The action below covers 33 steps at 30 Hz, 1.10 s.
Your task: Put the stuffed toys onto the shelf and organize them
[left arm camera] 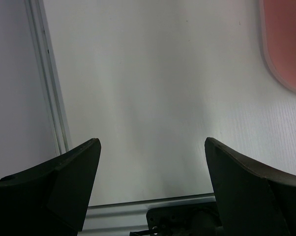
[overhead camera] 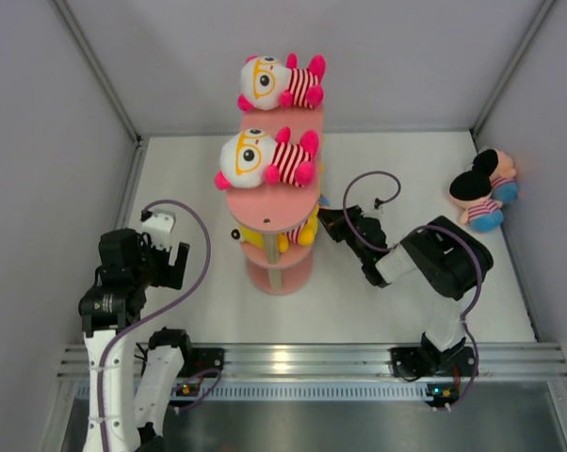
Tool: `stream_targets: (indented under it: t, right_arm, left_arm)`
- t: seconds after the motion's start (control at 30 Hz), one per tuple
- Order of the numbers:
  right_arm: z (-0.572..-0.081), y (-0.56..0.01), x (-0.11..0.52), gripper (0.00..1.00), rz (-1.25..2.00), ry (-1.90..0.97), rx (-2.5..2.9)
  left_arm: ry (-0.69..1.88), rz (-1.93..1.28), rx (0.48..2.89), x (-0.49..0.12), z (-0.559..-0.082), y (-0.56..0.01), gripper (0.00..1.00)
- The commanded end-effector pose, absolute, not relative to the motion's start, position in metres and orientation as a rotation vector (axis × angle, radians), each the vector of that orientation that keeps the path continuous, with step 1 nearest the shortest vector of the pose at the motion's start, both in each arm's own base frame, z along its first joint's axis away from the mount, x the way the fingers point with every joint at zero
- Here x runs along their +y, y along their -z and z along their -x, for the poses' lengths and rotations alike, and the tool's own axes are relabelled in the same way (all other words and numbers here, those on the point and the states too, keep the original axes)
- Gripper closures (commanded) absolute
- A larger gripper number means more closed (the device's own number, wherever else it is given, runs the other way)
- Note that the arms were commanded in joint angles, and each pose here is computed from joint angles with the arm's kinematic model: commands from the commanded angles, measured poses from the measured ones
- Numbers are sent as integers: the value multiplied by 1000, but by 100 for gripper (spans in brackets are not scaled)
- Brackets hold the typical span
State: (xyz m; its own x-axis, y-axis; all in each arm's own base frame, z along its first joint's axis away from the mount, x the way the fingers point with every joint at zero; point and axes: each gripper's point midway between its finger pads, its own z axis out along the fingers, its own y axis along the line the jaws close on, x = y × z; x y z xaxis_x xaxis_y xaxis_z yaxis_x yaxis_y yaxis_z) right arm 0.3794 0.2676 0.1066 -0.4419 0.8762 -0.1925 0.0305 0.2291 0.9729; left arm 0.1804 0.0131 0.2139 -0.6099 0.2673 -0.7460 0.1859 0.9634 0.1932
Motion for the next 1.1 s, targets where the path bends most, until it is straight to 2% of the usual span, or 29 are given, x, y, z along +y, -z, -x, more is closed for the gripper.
stream_targets:
  t: [0.0,0.03,0.13,0.23,0.33,0.4,0.43,0.47,0.5,0.63,0.8,0.83,0.93,1.07]
  right_arm:
    - [-381,-138,286,91,-829,-1405,1619]
    - [-376,-135,283,75,-813,-1377,1645]
    - [-364,-123,274,50,-764,-1292,1718]
    - [-351,-141,272,36,-648,-1268,1754]
    - [-345,-126,264,28,-551,-1172,1887]
    - [-349,-119,253,26,-488,-1136,1953]
    - [-351,-123,260,26,-344,-1159,1989]
    - [-367,-122,244,25,-317,-1127,2000]
    - [-366,-104,237,26,-288,-1081,2106]
    - [-412,-122,229,24,98,-951,2118]
    - [-439,-155,252,16,377,-1000,2064]
    - [-439,-136,253,16,381,-1009,2134]
    - [-446,-122,256,17,356,-1030,2187]
    - [-429,-110,265,17,356,-1117,2188]
  left_arm:
    - [-138,-323,2161,13,-189,-233,7]
    - [-137,-322,2163,13,-189,-232,7]
    - [-136,-324,2164,13,-189,-232,7]
    - [-133,-327,2165,12,-188,-231,7]
    - [-132,-329,2164,12,-189,-231,7]
    - [-133,-328,2165,12,-188,-231,7]
    - [-132,-330,2161,12,-189,-232,7]
    - [-131,-330,2163,12,-189,-232,7]
    - [-129,-333,2162,11,-189,-232,7]
    - [-130,-332,2162,12,-189,-232,7]
    - [-130,-330,2170,12,-190,-230,7]
    - [-129,-330,2169,12,-190,-231,7]
    - [-134,-326,2171,13,-189,-230,7]
    - [-127,-331,2176,12,-190,-229,7]
